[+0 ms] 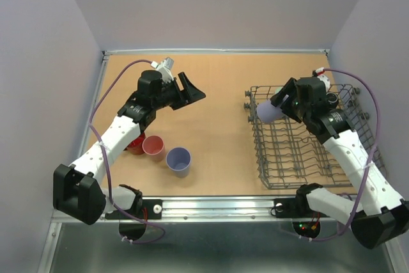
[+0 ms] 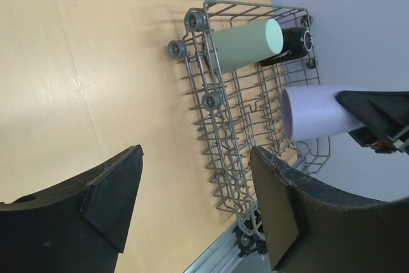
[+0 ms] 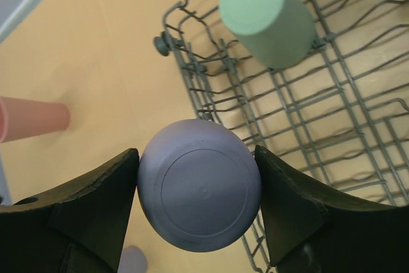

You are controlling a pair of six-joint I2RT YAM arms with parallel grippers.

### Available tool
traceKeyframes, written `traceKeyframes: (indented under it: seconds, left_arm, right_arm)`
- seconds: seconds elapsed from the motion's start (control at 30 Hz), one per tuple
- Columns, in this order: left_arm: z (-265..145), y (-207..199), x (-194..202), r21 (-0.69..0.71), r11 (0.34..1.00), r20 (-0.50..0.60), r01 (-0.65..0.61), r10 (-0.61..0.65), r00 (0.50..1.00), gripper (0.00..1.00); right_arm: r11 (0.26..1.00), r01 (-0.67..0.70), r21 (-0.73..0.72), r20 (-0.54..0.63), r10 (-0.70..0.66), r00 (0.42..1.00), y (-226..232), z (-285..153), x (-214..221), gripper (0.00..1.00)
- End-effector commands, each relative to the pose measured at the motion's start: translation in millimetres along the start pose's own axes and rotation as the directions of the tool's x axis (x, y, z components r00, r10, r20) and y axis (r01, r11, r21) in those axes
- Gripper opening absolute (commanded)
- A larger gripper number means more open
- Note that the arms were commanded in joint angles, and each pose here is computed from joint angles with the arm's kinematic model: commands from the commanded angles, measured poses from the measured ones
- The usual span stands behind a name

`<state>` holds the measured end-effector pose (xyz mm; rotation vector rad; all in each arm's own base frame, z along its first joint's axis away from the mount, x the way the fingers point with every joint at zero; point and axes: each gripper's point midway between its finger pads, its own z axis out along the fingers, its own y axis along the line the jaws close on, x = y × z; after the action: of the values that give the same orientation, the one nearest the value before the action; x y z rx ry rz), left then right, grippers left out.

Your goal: Load the cups into the dish rack

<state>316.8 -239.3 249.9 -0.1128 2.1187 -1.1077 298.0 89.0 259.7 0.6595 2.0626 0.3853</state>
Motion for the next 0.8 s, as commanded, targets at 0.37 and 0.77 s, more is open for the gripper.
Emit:
traceKeyframes:
  seconds: [0.37,0.77]
  left_arm:
    - [-6.1,-8.2,-5.8,0.017,0.990,-0.021,-0.143,0.143,0.989,0.84]
    - [-3.1,-3.0,-1.5,0.004,0.990,-0.046,-0.139,0.139,0.989,0.84]
  right_arm:
    - [0.926,0.131,0.353,0.018,-0.147,0.989,-73.9,45.0,15.3,0.00]
    - [0.900,0.129,0.417,0.020,-0.151,0.988,-101.8,70.3,40.2,0.00]
